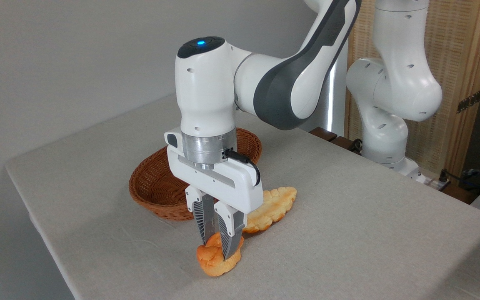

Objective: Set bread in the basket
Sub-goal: 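Lift the orange roll and carry it over the wicker basket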

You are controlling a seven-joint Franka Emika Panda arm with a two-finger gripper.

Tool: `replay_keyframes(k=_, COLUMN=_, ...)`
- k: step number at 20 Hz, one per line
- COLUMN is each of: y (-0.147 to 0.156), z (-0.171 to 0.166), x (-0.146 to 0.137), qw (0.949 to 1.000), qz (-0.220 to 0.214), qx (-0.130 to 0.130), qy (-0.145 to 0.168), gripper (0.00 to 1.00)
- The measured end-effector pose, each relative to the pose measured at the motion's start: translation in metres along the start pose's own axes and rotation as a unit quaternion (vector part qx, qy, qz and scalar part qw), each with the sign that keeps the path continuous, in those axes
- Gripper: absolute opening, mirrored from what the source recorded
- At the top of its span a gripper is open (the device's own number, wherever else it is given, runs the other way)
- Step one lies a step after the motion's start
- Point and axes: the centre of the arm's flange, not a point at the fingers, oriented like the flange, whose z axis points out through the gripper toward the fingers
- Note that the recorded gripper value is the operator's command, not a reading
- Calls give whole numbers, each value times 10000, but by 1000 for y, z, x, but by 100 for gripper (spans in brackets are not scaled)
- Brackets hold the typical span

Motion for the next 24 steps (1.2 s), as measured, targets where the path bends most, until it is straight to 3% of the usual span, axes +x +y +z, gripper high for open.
replay_keyframes(k=7, y=-16, z=-34, x=11, qw=9983, qz=-321, qx=-9, qy=488, gripper=47)
replay_keyframes(k=11, y=-18, z=-59, x=17, qw=9940, qz=-589, qx=-174, qy=907, gripper=47)
replay_keyframes(k=13, y=-12, z=-71, x=21, qw=9931, qz=-580, qx=-297, qy=970, gripper=47)
replay_keyframes(k=19, y=43, z=-93, x=53, qw=9934, qz=-184, qx=-858, qy=733, gripper=48)
replay_keyframes(k=23, y=97, z=-96, x=79, qw=9931, qz=60, qx=-1031, qy=554, gripper=49)
replay_keyframes(k=24, y=112, z=-96, x=86, qw=9930, qz=111, qx=-1056, qy=527, gripper=54)
